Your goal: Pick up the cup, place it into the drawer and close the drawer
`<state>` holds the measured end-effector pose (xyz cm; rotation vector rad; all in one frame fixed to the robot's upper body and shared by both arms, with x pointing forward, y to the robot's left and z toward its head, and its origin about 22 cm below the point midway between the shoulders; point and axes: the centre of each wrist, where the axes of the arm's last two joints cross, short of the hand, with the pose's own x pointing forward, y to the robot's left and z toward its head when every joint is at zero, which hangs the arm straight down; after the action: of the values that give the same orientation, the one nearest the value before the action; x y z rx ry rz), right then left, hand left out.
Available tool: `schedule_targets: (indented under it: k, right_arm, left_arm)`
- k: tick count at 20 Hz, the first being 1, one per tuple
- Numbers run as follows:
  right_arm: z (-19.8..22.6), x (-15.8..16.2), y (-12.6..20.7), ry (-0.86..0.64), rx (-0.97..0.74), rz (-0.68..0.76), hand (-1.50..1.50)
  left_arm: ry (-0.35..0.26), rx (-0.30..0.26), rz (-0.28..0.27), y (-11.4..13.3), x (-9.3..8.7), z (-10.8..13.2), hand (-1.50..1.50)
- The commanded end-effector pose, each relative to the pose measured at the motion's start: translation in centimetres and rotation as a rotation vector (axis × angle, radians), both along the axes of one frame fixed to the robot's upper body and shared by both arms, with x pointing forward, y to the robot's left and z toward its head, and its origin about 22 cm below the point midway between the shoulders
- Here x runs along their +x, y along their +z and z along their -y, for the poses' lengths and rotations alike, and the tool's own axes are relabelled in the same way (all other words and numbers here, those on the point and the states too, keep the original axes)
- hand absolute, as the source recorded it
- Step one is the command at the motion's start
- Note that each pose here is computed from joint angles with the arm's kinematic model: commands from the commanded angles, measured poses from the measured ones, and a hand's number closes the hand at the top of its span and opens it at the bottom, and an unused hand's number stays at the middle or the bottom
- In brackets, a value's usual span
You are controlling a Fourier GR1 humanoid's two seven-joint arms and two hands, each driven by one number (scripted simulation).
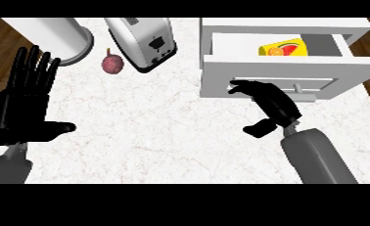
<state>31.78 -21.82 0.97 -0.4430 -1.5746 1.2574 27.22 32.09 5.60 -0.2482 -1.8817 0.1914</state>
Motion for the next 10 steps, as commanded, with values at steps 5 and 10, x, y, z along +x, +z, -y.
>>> schedule_targets:
  k: [5,10]
  right_arm:
    - [0.2,4.7,-3.1,-0.018,0.004,-0.04,-1.5]
    - [2.0,6.8,-2.7,-0.032,0.07,-0.084,-1.5]
  left_arm:
    - [-0.005,-0.02,0.012,-1.8,-1.2,-1.8,-1.5]
    - [-0.008,-0.027,0.002,-0.8,-0.4,-0.2,-1.5]
